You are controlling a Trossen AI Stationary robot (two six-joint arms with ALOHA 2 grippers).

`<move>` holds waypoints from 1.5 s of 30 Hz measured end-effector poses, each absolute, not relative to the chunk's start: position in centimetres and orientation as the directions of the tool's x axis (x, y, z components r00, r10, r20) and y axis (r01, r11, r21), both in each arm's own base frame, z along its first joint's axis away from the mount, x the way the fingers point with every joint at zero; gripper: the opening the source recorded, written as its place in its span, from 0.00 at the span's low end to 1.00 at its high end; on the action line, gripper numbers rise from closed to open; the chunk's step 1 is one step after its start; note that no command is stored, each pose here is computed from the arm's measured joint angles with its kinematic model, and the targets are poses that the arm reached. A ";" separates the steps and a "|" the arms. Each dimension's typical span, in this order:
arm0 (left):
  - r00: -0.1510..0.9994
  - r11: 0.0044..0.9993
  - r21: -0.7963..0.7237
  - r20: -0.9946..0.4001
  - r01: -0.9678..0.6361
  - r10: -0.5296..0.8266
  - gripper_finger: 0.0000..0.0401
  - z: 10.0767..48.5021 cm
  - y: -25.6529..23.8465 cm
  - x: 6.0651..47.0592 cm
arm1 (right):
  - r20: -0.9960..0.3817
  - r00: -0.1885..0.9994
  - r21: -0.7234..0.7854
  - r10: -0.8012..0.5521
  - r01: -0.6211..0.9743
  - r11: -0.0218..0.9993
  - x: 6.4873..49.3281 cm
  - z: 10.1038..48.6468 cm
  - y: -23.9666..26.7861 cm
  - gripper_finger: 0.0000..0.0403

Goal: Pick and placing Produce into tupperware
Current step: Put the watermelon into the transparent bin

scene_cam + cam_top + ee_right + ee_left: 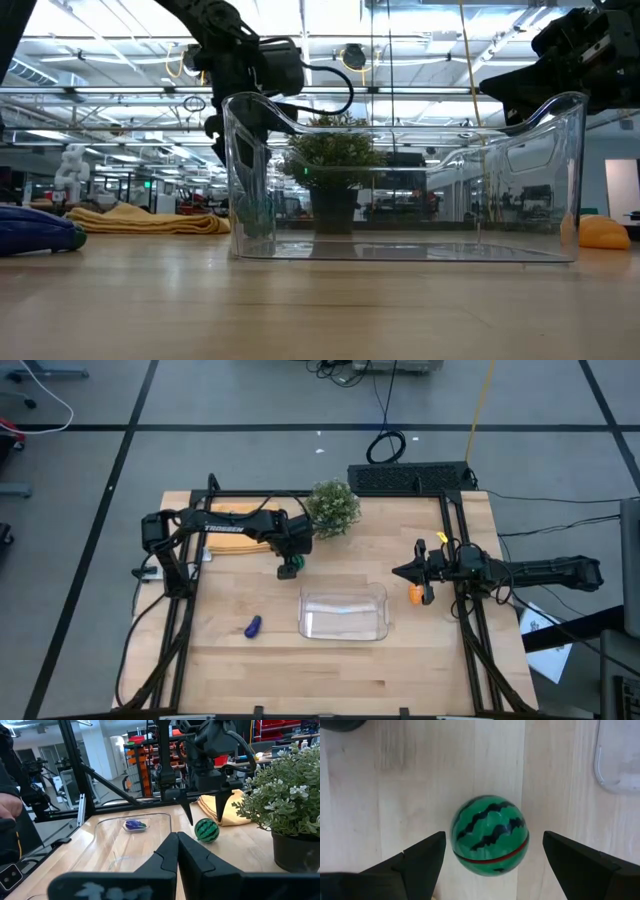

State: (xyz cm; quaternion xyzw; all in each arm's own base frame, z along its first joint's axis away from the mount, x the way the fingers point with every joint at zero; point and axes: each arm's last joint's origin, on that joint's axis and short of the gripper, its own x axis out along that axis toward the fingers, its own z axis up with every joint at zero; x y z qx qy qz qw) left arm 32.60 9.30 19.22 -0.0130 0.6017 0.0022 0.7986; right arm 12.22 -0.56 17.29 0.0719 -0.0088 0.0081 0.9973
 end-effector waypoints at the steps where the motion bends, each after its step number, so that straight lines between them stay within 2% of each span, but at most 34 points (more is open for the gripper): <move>1: 0.280 1.000 -0.024 -0.960 -0.017 -0.019 0.85 19.1 9.3 32.6 | 0.019 1.000 0.143 0.015 -0.018 0.990 12.2 17.3 -0.6 0.00; 24: 0.313 1.000 -0.018 -0.949 -0.004 -0.016 0.85 16.8 9.0 32.1 | 0.019 1.000 0.143 0.015 -0.017 0.990 12.2 17.3 -0.6 0.00; 27: 0.305 1.000 -0.020 -0.952 -0.004 -0.018 0.82 16.5 8.9 31.8 | 0.019 1.000 0.143 0.015 -0.018 0.990 12.2 17.3 -0.6 0.00; 35: 0.334 1.000 -0.012 -0.943 -0.004 -0.010 0.64 16.4 9.0 32.0 | 0.019 1.000 0.143 0.015 -0.017 0.990 12.2 17.3 -0.6 0.00; 45: 0.323 1.000 0.005 -0.946 0.001 0.004 0.65 16.4 9.0 31.9 | 0.019 1.000 0.143 0.015 -0.018 0.990 12.2 17.3 -0.6 0.00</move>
